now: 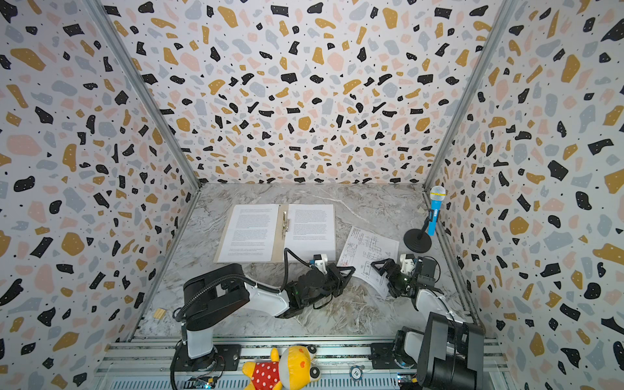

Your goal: Put the files into the folder

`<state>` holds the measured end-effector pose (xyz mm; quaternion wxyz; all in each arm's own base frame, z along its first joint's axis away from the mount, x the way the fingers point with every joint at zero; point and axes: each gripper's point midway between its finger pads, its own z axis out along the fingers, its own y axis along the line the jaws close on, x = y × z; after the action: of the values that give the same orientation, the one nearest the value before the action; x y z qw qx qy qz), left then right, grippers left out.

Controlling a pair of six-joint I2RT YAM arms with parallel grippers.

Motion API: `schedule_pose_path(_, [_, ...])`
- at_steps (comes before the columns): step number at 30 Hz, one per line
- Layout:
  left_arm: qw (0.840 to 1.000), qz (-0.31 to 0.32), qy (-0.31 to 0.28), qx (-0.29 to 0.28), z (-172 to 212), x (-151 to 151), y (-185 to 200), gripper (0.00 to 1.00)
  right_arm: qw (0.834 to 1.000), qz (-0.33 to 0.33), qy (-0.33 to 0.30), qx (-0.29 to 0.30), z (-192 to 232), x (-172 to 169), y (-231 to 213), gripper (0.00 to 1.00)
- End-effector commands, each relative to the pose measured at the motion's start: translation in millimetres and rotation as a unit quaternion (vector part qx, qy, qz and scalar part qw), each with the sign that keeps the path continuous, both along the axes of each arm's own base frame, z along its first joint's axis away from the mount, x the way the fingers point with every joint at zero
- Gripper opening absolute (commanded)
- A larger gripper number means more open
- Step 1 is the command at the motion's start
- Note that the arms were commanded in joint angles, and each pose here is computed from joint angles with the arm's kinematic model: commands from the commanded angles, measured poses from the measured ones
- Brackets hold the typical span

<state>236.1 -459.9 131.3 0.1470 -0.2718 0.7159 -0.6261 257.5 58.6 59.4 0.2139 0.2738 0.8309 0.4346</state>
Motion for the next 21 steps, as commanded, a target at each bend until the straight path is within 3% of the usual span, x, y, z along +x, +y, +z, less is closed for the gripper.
schedule_pose_path(1, [1.0, 0.007, -0.025, 0.002, 17.1, 9.0, 3.5, 0.0, 1.0, 0.009, -0.013, 0.022, 6.7, -3.4, 4.4, 0.95])
schedule_pose_path(7, [1.0, -0.002, -0.018, 0.012, 5.2, 4.2, 8.4, 0.0, 0.999, 0.004, -0.031, 0.033, 14.3, 0.7, 1.3, 0.93])
schedule_pose_path(21, [0.999, -0.03, -0.012, 0.024, -5.8, -8.2, 11.2, 0.0, 0.997, 0.001, -0.026, 0.071, 3.0, -0.7, 2.9, 0.67])
